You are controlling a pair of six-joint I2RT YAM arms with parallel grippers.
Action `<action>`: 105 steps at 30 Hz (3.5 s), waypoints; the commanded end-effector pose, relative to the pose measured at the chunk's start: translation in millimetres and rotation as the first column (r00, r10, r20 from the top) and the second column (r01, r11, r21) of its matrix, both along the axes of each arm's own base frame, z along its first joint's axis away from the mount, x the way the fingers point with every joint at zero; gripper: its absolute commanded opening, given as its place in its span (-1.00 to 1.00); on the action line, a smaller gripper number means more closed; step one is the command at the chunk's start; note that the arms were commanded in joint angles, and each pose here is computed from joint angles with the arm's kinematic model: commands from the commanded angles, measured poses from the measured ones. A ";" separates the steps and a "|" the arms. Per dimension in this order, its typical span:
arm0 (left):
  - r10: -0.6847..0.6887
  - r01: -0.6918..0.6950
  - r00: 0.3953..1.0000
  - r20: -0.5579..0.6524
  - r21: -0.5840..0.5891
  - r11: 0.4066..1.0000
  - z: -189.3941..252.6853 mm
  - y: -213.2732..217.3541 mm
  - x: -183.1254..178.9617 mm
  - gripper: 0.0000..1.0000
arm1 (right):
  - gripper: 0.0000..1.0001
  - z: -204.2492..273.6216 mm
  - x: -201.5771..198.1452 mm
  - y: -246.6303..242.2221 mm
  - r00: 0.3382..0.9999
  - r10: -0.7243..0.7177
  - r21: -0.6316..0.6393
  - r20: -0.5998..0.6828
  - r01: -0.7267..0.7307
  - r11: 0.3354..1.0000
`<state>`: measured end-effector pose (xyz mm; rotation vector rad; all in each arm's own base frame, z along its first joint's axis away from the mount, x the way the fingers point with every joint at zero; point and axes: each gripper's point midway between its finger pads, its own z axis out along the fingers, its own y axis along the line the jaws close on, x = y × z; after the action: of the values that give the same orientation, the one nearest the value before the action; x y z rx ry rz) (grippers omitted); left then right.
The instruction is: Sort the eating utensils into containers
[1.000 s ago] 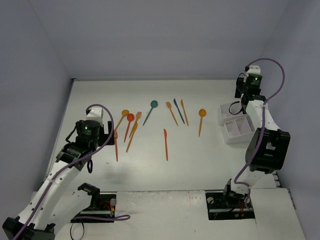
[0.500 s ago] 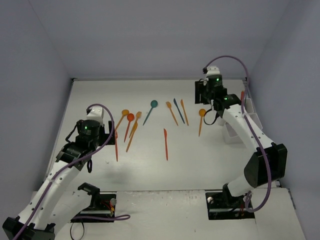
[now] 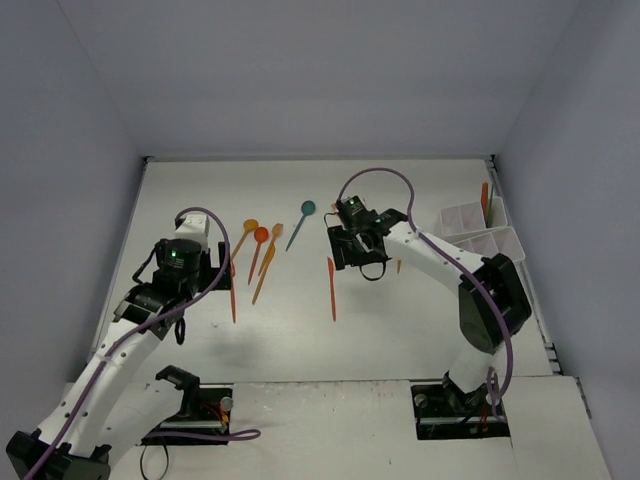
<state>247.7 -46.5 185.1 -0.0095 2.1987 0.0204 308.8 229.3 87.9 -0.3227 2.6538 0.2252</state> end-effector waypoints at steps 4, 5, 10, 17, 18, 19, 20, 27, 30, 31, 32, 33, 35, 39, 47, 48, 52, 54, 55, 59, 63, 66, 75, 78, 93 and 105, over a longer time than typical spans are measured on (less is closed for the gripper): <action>-0.004 0.004 0.999 0.038 -0.020 1.000 7.1 -3.7 8.8 0.94 | 0.12 -23.1 -12.8 27.6 0.995 -0.022 0.007 -0.095 0.023 1.000; -0.005 0.006 0.999 0.037 -0.021 1.000 6.9 -4.0 8.8 0.94 | 0.12 -26.1 -12.9 30.3 0.995 -0.021 0.005 -0.102 0.022 1.000; -0.004 0.005 0.999 0.036 -0.021 1.000 6.6 -3.9 8.6 0.94 | 0.11 -38.4 -8.0 41.3 0.993 -0.024 -0.008 -0.119 0.023 1.000; -0.009 0.010 1.000 0.030 -0.025 1.000 5.5 -5.4 8.3 0.94 | 0.11 -54.6 -4.2 48.8 0.990 -0.033 -0.036 -0.136 0.029 0.999; -0.009 0.010 0.999 0.031 -0.025 1.000 5.8 -5.4 8.4 0.94 | 0.11 -57.1 -4.2 49.5 0.990 -0.034 -0.041 -0.138 0.029 0.999; -0.010 0.010 0.999 0.033 -0.026 1.000 6.1 -5.5 8.4 0.94 | 0.11 -58.5 -4.4 49.9 0.990 -0.036 -0.046 -0.138 0.030 0.999; -0.010 0.011 0.999 0.032 -0.026 1.000 6.0 -5.6 8.4 0.94 | 0.10 -59.0 -4.5 50.0 0.990 -0.038 -0.050 -0.136 0.031 0.998; -0.013 0.014 0.999 0.030 -0.028 1.000 5.6 -6.5 9.0 0.94 | -0.15 -70.4 -9.0 50.9 0.990 -0.035 -0.093 -0.135 0.023 0.995; -0.016 0.016 1.000 0.021 -0.026 1.000 3.4 -7.1 9.0 0.94 | -0.38 -76.1 -14.4 50.5 0.989 -0.036 -0.115 -0.143 0.020 0.993; -0.016 0.017 1.000 0.021 -0.027 0.999 3.5 -7.3 9.2 0.94 | -0.46 -77.7 -15.7 49.9 0.989 -0.036 -0.121 -0.146 0.019 0.993; -0.017 0.017 1.000 0.020 -0.027 0.999 3.4 -7.4 9.3 0.94 | -0.59 -79.8 -17.1 49.5 0.988 -0.037 -0.126 -0.151 0.018 0.992; -0.017 0.017 1.000 0.020 -0.027 1.000 3.2 -7.4 9.3 0.94 | -0.75 -82.1 -18.7 49.2 0.987 -0.037 -0.130 -0.156 0.017 0.991; -0.017 0.017 1.000 0.021 -0.027 0.999 3.4 -7.5 9.5 0.94 | -0.96 -84.3 -21.0 48.8 0.986 -0.037 -0.133 -0.165 0.015 0.991; -0.017 0.018 1.000 0.017 -0.026 0.999 2.6 -7.6 9.3 0.94 | -1.00 -78.0 -15.1 50.5 0.988 -0.034 -0.122 -0.148 0.016 0.992; -0.016 0.016 1.000 0.025 -0.027 0.999 4.6 -7.0 9.0 0.94 | -1.00 37.3 46.3 38.3 0.978 -0.086 -0.045 0.188 0.096 0.994; -0.016 0.017 1.000 0.027 -0.027 0.999 5.1 -6.9 8.8 0.94 | -1.00 63.0 53.6 30.2 0.962 -0.105 -0.026 0.252 0.115 0.993; -0.015 0.016 0.999 0.036 -0.030 0.999 7.4 -6.2 8.2 0.94 | -1.00 120.6 80.6 -36.5 0.886 -0.206 -0.016 0.415 0.233 0.972; -0.014 0.016 0.999 0.042 -0.032 0.999 8.6 -6.1 7.8 0.94 | -1.00 147.1 88.6 -76.1 0.839 -0.259 0.007 0.479 0.292 0.956; -0.014 0.016 0.999 0.044 -0.033 0.999 9.0 -6.0 7.7 0.94 | -1.00 158.8 90.2 -95.0 0.815 -0.276 0.009 0.509 0.316 0.949; -0.015 0.017 0.999 0.048 -0.036 0.999 10.0 -6.3 7.4 0.94 | -1.00 203.8 86.9 -164.9 0.703 -0.335 0.023 0.628 0.413 0.910; -0.018 0.020 0.998 0.056 -0.042 0.999 12.4 -7.0 7.0 0.94 | -1.00 229.8 78.7 -240.1 0.557 -0.380 0.040 0.738 0.526 0.849; -0.019 0.022 0.997 0.070 -0.045 0.999 15.7 -6.3 5.2 0.94 | -1.00 248.6 74.2 -276.9 0.436 -0.414 0.101 0.799 0.581 0.808; -0.010 0.015 0.995 0.100 -0.048 0.999 22.1 -3.1 2.0 0.94 | -1.00 236.1 68.8 -360.4 0.359 -0.385 0.023 0.850 0.705 0.709; -0.012 0.016 0.995 0.096 -0.046 0.999 21.1 -3.2 2.3 0.94 | -1.00 223.9 71.4 -373.6 0.364 -0.381 -0.002 0.850 0.725 0.688; -0.010 0.013 0.997 0.072 -0.035 0.999 15.8 -3.8 5.1 0.94 | -1.00 156.0 75.6 -398.0 0.410 -0.411 -0.061 0.814 0.765 0.641; -0.013 0.015 0.998 0.063 -0.034 0.999 13.5 -4.7 6.0 0.94 | -1.00 111.4 62.0 -402.6 0.440 -0.432 -0.091 0.787 0.776 0.624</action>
<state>243.6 -49.9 186.1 0.0019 2.1888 -0.0153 367.8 -165.7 182.3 0.3877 1.9072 -0.6451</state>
